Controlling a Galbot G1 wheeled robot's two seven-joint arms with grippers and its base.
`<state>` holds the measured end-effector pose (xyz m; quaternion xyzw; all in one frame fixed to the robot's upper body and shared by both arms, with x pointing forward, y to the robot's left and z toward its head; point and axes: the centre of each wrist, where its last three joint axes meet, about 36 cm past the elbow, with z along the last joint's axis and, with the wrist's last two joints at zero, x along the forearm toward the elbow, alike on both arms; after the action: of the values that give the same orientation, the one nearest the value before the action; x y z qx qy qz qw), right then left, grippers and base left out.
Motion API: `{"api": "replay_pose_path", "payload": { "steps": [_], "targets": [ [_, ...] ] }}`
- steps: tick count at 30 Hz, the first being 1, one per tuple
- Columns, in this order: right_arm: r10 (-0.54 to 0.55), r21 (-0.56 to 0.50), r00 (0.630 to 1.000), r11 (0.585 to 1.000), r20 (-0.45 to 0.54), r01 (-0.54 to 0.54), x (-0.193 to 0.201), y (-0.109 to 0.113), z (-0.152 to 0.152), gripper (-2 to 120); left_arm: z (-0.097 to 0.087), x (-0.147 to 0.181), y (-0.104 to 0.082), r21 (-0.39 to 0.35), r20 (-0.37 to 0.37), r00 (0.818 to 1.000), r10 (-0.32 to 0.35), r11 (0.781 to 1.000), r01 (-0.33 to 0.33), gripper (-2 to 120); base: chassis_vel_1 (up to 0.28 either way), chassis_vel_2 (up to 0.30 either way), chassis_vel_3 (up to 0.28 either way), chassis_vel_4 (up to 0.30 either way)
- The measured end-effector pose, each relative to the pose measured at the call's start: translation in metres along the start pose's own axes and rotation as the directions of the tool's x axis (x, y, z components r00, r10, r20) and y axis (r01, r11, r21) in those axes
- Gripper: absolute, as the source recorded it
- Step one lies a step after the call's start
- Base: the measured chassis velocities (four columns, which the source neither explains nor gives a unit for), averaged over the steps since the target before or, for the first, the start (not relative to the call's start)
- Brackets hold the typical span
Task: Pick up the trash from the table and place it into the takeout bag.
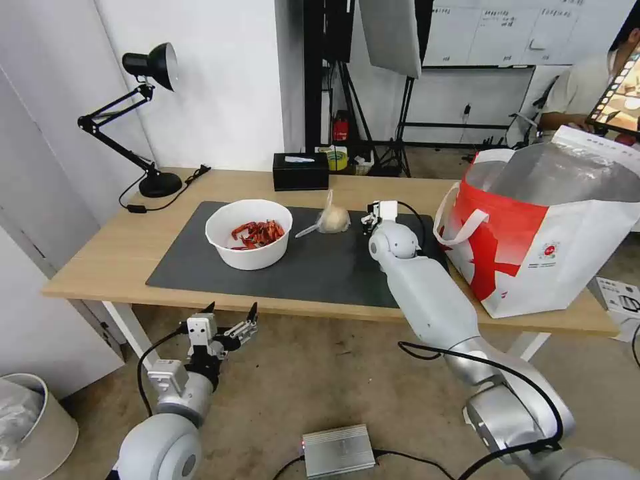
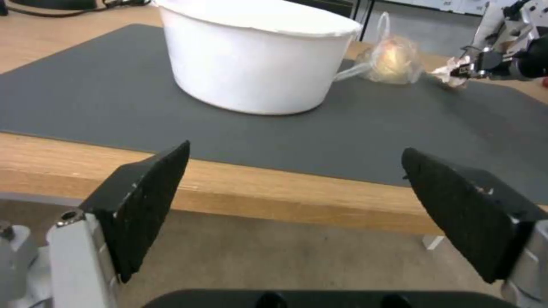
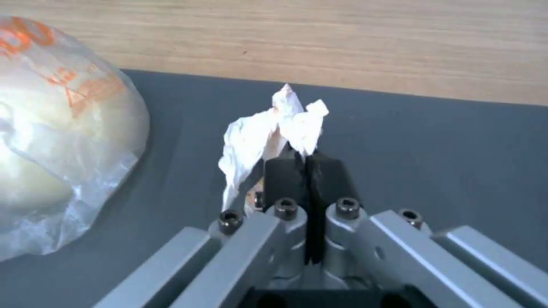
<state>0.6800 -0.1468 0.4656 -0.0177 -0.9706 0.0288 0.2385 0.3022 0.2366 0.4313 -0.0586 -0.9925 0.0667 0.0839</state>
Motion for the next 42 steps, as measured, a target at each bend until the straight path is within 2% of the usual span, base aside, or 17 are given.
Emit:
{"api": "replay_pose_path", "payload": {
  "steps": [7, 18, 30, 42],
  "targets": [
    [-0.005, -0.015, 1.000, 1.000, -0.001, 0.005, 0.004, -0.002, 0.005, 0, 0.000, 0.001, -0.002, 0.006, 0.001, 1.000, 0.000, 1.000, 0.000, 100, 0.000, 0.000, 0.000, 0.000],
    [-0.020, -0.019, 0.998, 1.000, 0.057, 0.021, 0.031, -0.012, 0.003, 0, -0.004, 0.003, -0.002, 0.005, 0.009, 1.000, 0.000, 1.000, 0.000, 100, 0.000, 0.000, 0.000, 0.000],
    [-0.102, 0.016, 0.989, 0.995, 0.105, 0.101, 0.090, -0.006, 0.007, 0, -0.005, 0.003, -0.001, 0.006, 0.012, 1.000, -0.004, 1.000, 0.004, 100, 0.000, 0.000, 0.000, 0.000],
    [-0.153, 0.058, 0.975, 0.988, 0.162, 0.146, 0.155, -0.004, 0.026, 0, -0.003, 0.005, -0.002, 0.016, 0.007, 1.000, -0.010, 1.000, 0.010, 100, 0.000, 0.000, 0.000, 0.000]
  ]
}}
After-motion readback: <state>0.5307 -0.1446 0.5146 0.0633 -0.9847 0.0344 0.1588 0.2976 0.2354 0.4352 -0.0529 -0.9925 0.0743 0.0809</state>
